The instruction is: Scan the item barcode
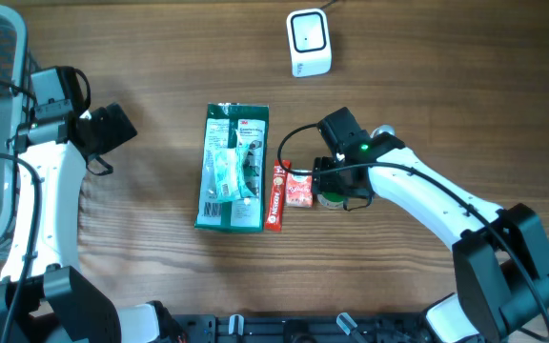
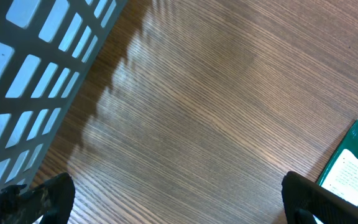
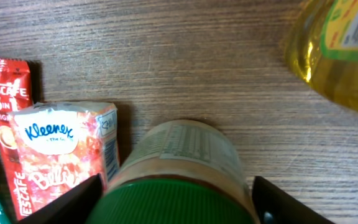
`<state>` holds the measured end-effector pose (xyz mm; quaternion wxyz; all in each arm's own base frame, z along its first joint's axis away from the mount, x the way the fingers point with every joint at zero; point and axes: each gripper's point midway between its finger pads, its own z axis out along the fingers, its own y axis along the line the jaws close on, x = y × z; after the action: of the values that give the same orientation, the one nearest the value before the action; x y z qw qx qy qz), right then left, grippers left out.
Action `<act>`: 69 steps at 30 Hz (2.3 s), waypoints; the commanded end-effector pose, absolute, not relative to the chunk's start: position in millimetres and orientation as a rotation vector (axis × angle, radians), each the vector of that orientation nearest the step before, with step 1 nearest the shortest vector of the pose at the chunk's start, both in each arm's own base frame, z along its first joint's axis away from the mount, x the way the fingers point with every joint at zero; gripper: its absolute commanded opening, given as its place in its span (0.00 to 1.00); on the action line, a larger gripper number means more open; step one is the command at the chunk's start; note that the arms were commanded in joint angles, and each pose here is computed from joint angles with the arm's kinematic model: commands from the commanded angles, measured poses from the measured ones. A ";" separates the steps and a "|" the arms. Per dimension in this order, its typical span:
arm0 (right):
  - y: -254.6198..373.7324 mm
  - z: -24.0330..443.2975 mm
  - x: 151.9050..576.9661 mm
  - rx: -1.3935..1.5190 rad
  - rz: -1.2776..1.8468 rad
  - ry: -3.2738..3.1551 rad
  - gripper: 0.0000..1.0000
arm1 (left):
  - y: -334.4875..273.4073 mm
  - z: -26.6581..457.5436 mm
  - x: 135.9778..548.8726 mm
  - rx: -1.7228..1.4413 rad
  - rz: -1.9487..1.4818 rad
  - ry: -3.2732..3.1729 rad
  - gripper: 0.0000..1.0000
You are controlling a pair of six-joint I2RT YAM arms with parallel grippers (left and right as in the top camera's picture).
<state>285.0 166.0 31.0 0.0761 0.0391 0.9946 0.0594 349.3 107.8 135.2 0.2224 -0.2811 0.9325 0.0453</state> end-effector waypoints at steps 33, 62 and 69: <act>153.2 45.1 280.9 -0.124 -0.062 2.986 0.80 | 110.5 141.4 351.3 -0.762 0.133 2.560 1.00; 151.2 47.3 259.6 0.131 -0.033 3.092 0.88 | 110.5 141.4 351.3 -0.762 0.133 2.560 1.00; 154.6 47.7 267.2 -0.126 -0.022 3.061 0.71 | 110.5 141.4 351.3 -0.762 0.133 2.560 1.00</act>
<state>267.0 154.6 50.7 0.0404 0.0117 0.9991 -0.0050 349.4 107.9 135.2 0.2226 -0.2811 0.9324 0.0455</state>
